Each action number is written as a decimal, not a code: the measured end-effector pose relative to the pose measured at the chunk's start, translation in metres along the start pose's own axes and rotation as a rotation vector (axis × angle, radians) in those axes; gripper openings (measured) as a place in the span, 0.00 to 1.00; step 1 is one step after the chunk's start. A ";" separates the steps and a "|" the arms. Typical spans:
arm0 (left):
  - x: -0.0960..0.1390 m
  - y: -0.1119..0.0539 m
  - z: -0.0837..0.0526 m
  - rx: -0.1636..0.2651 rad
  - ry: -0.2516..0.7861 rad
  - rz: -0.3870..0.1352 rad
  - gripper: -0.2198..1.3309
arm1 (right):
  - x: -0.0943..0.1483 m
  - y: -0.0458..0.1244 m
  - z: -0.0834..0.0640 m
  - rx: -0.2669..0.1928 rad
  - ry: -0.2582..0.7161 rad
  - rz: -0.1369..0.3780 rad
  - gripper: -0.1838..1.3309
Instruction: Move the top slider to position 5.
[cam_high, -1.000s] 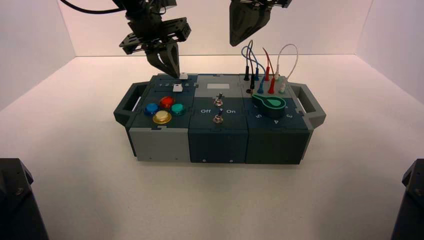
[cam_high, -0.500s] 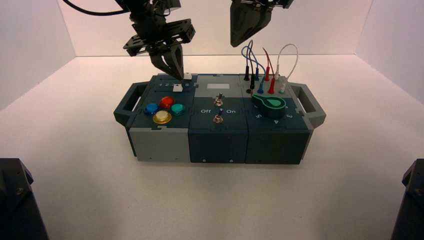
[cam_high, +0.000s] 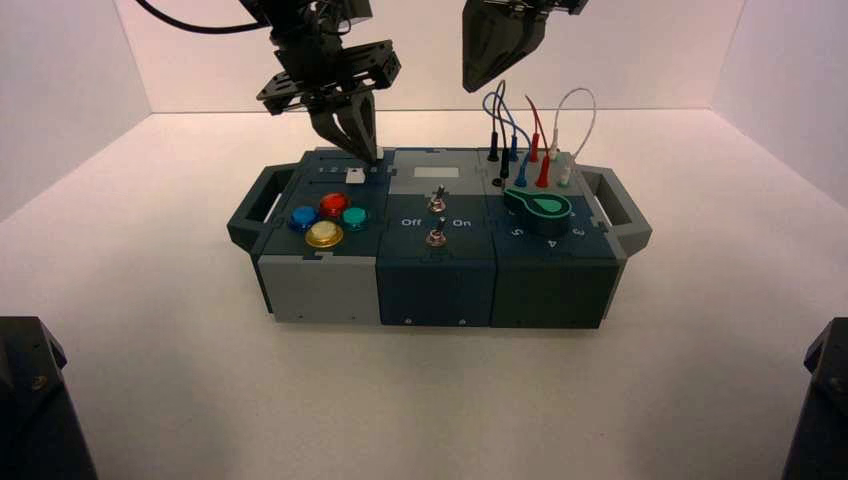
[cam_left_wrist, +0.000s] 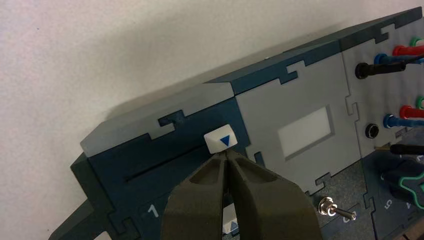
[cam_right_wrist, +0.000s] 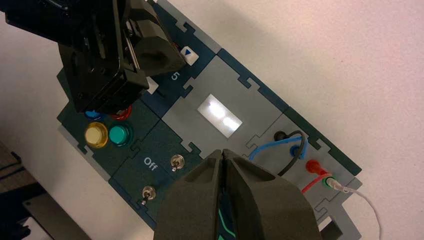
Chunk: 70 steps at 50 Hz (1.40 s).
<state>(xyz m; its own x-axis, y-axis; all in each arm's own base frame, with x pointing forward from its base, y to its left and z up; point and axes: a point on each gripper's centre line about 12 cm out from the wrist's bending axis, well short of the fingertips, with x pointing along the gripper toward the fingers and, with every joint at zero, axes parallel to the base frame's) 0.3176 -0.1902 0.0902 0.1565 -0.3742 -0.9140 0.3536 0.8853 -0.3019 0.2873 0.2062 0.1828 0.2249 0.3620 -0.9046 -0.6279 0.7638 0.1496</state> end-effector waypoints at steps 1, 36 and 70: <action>0.000 0.000 0.000 0.000 0.000 0.000 0.04 | 0.000 0.000 0.000 0.000 0.000 0.000 0.03; -0.001 -0.004 0.002 0.004 0.004 -0.008 0.04 | 0.000 0.001 0.001 -0.002 -0.001 0.001 0.03; -0.019 -0.008 0.001 0.038 0.029 -0.026 0.04 | 0.000 0.000 0.000 0.000 0.001 0.000 0.03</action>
<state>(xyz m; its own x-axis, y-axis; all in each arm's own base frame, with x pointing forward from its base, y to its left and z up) 0.3123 -0.1909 0.1101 0.1198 -0.3883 -0.9137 0.3919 0.8641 -0.3158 0.2871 0.2062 0.1827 0.2235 0.3616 -0.9052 -0.6279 0.7637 0.1500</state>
